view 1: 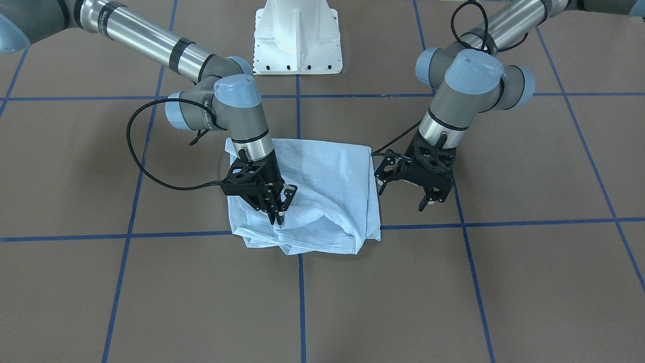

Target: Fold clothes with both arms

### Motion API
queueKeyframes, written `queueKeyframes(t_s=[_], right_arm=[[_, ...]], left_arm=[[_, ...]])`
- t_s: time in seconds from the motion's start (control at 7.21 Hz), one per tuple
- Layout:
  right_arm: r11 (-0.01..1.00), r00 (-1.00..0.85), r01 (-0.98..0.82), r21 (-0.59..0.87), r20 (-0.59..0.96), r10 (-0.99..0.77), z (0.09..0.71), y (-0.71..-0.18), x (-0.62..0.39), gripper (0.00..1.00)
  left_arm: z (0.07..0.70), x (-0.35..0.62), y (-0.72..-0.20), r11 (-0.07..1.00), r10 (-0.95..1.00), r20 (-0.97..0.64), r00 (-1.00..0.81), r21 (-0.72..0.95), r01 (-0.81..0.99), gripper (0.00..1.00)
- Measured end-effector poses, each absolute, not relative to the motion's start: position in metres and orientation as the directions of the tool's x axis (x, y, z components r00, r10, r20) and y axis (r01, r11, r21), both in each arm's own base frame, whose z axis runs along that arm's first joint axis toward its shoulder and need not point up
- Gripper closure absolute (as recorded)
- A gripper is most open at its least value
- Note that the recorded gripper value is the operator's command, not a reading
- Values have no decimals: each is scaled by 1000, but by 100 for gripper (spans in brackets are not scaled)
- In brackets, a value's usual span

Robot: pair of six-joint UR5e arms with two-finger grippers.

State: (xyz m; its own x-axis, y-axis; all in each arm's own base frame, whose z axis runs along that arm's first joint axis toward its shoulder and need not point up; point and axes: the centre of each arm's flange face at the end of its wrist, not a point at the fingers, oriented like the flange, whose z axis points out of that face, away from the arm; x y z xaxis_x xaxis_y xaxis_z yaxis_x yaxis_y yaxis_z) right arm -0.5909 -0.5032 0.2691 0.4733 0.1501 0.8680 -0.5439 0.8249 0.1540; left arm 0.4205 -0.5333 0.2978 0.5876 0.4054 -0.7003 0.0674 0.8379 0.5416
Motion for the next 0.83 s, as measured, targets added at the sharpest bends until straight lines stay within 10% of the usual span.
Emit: queueKeyframes(t_s=[0.69,0.83], right_arm=[[811,527,-542,222,841,122,290,-527,-568,93],[811,538,-537,233,835,117,294,-529,-566,45]], left_arm=[[297,423,-531,848,387,-714,583,524,79,0],[298,423,-531,850,384,-716,583,521,80,0]])
